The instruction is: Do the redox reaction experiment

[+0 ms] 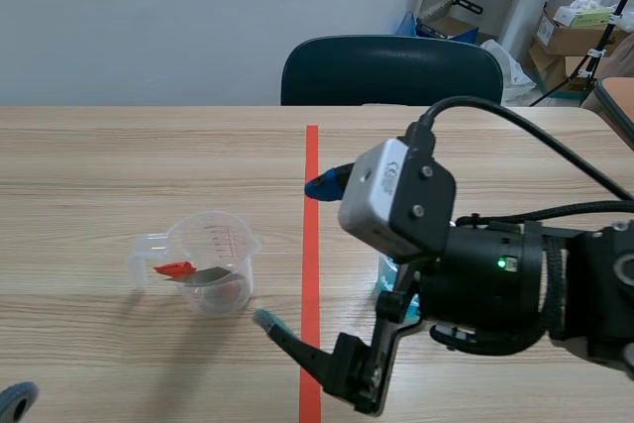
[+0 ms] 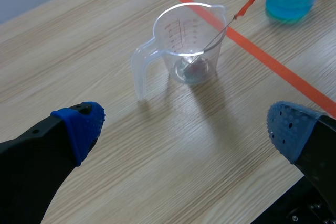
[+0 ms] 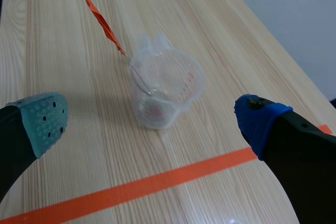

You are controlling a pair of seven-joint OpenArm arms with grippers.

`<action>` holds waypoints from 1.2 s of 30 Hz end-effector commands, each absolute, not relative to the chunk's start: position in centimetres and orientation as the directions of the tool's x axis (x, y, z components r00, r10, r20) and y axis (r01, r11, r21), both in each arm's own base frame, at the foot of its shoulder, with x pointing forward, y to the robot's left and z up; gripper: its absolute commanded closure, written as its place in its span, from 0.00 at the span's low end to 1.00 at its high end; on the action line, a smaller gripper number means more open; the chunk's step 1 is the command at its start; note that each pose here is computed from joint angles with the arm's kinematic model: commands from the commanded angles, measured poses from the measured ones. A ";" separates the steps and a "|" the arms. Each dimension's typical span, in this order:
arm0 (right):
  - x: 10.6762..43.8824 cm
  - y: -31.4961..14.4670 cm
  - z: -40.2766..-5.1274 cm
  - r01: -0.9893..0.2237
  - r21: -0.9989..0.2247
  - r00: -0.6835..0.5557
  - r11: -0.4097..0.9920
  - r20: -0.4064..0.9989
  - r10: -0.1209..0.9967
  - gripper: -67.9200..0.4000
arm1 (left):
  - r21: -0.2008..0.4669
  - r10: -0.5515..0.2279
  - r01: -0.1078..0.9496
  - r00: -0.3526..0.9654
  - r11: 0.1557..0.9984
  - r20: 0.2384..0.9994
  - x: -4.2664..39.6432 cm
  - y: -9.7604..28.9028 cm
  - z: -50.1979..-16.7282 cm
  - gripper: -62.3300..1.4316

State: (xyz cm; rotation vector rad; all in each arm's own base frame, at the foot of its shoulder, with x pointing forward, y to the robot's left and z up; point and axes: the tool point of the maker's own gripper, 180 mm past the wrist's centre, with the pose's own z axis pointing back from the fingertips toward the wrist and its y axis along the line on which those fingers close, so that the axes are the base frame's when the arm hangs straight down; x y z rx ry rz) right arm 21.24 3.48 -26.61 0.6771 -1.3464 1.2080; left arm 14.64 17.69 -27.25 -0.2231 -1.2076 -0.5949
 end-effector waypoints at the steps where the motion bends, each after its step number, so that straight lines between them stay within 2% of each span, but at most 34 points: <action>1: 21.7 4.4 -25.5 -0.912 -0.273 -0.214 0.305 0.953 0.212 0.00 | 0.142 -0.298 0.537 0.216 0.832 0.930 14.3 17.9 -26.9 0.00; 8: 21.8 7.6 -25.9 -0.923 -0.296 -0.253 0.246 0.948 0.192 0.00 | 0.130 -0.301 0.567 0.219 0.814 0.928 11.1 18.6 -27.8 0.00; 13: 22.6 9.2 -25.9 -0.915 -0.327 -0.286 0.234 0.939 0.192 0.00 | 0.103 -0.275 0.582 0.216 0.807 0.937 9.5 18.8 -27.9 0.00; 16: 23.3 9.7 -25.8 -0.906 -0.352 -0.310 0.236 0.930 0.198 0.01 | 0.071 -0.227 0.595 0.192 0.801 0.955 9.0 18.5 -27.2 0.00; 20: 23.5 9.7 -25.6 -0.902 -0.360 -0.318 0.240 0.927 0.198 0.14 | 0.038 -0.168 0.605 0.159 0.795 0.973 8.9 18.0 -26.2 0.00; 24: 23.4 9.8 -25.4 -0.902 -0.360 -0.322 0.240 0.929 0.184 0.28 | 0.024 -0.141 0.624 0.140 0.781 0.980 8.7 17.6 -25.6 0.00; 28: 23.4 9.8 -25.2 -0.902 -0.360 -0.325 0.239 0.930 0.174 0.35 | 0.026 -0.148 0.646 0.135 0.763 0.980 8.4 17.2 -25.7 0.00; 32: 23.2 10.1 -24.9 -0.902 -0.361 -0.331 0.239 0.931 0.155 0.37 | 0.012 -0.128 0.648 0.133 0.762 0.983 8.3 17.1 -25.4 0.00; 36: 23.1 10.5 -24.8 -0.898 -0.376 -0.346 0.229 0.924 0.159 0.49 | 0.012 -0.092 0.648 0.090 0.762 0.992 8.4 17.0 -24.4 0.00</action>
